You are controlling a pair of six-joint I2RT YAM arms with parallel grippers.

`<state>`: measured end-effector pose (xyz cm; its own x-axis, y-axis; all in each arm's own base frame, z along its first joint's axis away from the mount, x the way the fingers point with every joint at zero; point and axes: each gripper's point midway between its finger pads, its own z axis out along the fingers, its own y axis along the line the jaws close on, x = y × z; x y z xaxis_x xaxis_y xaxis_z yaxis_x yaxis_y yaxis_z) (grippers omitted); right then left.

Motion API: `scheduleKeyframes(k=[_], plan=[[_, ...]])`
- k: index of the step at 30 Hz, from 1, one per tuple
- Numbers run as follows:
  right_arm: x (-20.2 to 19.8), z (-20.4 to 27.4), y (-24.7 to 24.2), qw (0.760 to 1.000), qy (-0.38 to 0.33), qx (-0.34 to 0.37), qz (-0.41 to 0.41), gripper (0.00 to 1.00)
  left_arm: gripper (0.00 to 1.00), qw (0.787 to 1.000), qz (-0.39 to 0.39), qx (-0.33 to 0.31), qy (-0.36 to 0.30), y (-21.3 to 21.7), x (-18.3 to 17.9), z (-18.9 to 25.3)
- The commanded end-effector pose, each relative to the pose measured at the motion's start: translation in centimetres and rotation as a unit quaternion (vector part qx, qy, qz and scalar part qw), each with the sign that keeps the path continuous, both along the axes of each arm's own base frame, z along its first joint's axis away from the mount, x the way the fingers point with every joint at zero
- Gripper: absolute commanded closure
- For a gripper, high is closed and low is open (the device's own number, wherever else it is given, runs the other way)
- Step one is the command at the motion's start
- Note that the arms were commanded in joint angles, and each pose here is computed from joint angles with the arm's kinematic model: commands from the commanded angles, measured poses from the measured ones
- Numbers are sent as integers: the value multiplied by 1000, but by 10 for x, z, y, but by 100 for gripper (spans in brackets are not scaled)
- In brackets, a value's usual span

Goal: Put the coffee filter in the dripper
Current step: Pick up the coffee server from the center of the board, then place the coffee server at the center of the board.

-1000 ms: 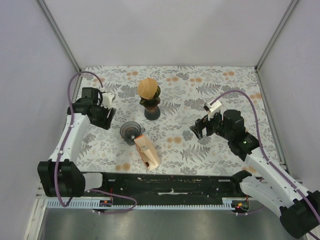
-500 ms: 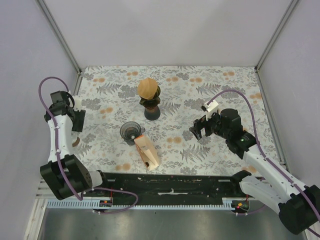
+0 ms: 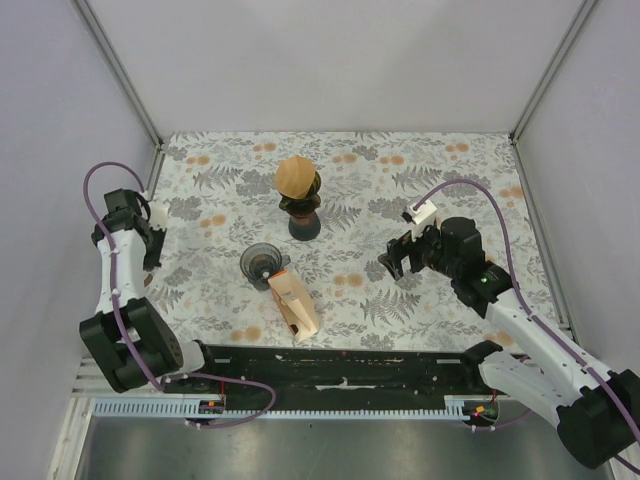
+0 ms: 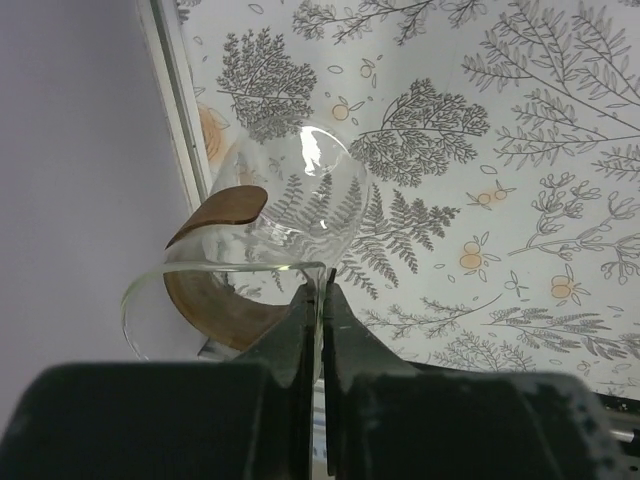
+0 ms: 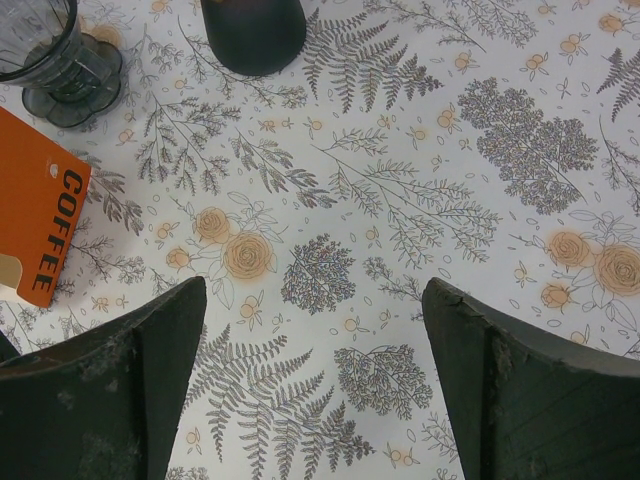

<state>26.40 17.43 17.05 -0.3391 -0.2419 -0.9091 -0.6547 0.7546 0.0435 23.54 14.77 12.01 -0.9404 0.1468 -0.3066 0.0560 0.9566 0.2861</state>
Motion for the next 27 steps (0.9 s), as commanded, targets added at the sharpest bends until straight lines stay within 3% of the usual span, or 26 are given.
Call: scheduleKeyframes(k=[1, 6, 13, 16, 20, 27], plan=[[4, 13, 3, 1000, -21, 8, 4, 4, 98, 998, -39, -47, -4, -18, 2, 2], [2, 22, 0, 1000, -8, 9, -6, 4, 98, 991, -92, -72, -57, -39, 8, 58], [1, 68, -7, 999, -9, 28, -38, 3, 98, 968, -191, -40, -159, -100, 41, 191], [7, 81, -23, 995, -9, 28, -96, 2, 98, 941, -268, -32, -205, -167, 58, 247], [19, 86, -67, 979, -18, 21, -200, 2, 98, 902, -377, -52, -205, -266, 59, 271], [17, 81, -122, 956, -13, 31, -293, 2, 98, 780, -613, 21, -122, -431, 4, 214]])
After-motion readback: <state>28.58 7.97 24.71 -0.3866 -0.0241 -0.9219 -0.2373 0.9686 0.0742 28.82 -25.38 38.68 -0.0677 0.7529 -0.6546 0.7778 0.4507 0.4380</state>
